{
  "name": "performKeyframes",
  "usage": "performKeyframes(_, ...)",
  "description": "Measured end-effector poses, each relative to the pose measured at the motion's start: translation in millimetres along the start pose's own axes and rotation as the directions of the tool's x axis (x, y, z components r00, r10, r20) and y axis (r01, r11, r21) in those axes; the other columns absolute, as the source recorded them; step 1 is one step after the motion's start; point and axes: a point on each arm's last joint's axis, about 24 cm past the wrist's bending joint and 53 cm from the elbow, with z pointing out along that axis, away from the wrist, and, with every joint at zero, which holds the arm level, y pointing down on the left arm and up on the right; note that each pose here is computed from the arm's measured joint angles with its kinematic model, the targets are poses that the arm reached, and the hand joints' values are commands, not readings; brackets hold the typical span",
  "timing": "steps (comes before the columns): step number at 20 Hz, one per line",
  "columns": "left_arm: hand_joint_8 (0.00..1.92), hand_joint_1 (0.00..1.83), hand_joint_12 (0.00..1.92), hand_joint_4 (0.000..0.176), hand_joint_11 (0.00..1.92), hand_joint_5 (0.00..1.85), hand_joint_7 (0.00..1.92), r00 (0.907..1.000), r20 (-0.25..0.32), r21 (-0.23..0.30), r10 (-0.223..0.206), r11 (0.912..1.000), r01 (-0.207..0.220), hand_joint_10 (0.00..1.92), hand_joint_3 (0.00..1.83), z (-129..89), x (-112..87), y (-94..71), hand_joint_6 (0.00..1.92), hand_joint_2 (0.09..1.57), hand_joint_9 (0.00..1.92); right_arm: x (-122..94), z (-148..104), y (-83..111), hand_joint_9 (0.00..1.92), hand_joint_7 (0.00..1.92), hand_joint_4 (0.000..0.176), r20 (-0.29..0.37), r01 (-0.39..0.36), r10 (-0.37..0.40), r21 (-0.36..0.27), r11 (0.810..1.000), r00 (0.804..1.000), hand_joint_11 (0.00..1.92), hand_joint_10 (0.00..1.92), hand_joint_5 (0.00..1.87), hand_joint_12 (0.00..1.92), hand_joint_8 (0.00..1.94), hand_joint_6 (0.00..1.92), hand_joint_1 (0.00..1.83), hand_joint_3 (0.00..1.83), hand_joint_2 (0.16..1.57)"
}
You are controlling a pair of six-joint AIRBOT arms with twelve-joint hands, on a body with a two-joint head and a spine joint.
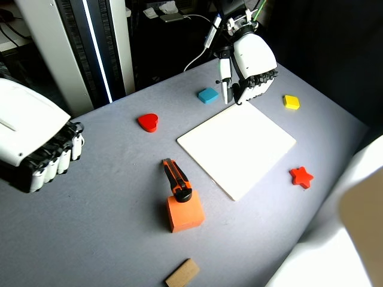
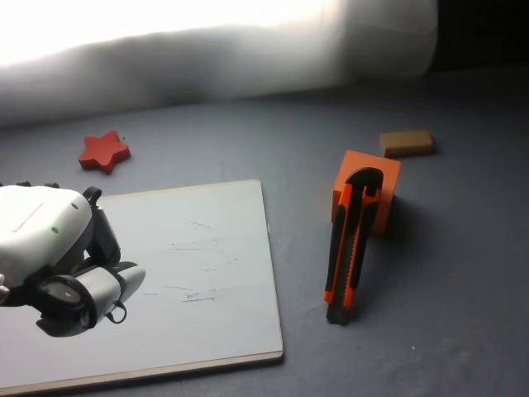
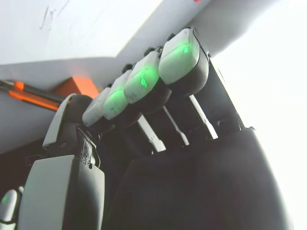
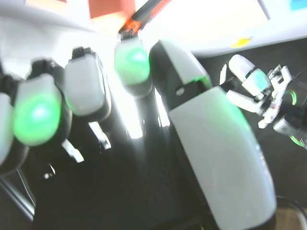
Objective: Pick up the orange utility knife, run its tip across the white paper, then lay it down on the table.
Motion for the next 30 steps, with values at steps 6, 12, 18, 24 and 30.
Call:
performKeyframes(6,0.00,0.00,0.64,0.009,0.00,0.17,0.15,1.0000,0.003,-0.018,0.002,0.9998,-0.002,0.02,0.01,1,-0.2,6.1,0.02,1.32,0.18,1,8,10.5,0.21,0.22,0.000,-0.005,-0.004,0.004,-0.026,1.000,1.000,0.00,0.03,0.18,0.57,0.01,0.03,0.04,0.01,1.21)
performKeyframes(12,0.00,0.00,0.63,0.015,0.00,0.12,0.12,0.9999,0.009,-0.046,-0.010,0.9989,0.010,0.01,0.00,1,-1.3,14.0,0.00,1.32,0.17,-23,23,1.8,0.20,0.21,0.000,0.073,0.182,-0.177,-0.084,0.980,0.982,0.00,0.00,0.18,0.49,0.00,0.00,0.01,0.00,1.22)
performKeyframes(18,0.00,0.00,0.17,0.000,0.00,0.01,0.02,0.9998,0.018,-0.071,-0.004,0.9974,0.006,0.00,0.00,-1,-2.2,22.1,0.00,1.29,0.04,-36,38,31.2,0.01,0.01,0.000,0.106,0.296,-0.277,-0.279,0.913,0.955,0.00,0.00,0.00,0.03,0.00,0.00,0.80,0.00,1.08)
performKeyframes(24,0.00,0.00,0.00,0.000,0.00,0.00,0.00,1.0000,0.003,-0.078,-0.002,0.9970,0.002,0.00,0.00,-2,3.1,25.6,0.00,1.23,0.00,-24,59,60.8,0.00,0.00,0.000,-0.005,0.239,-0.267,-0.426,0.873,0.964,0.00,0.00,0.00,0.00,0.00,0.00,1.07,0.00,1.00)
performKeyframes(30,0.00,0.00,0.00,0.000,0.00,0.00,0.00,0.9999,-0.009,-0.079,-0.013,0.9968,0.012,0.00,0.00,0,9.5,24.6,0.00,1.21,0.00,-18,101,64.4,0.00,0.00,0.000,-0.050,0.176,-0.212,-0.394,0.902,0.976,0.00,0.00,0.00,0.00,0.00,0.00,0.98,0.00,1.00)
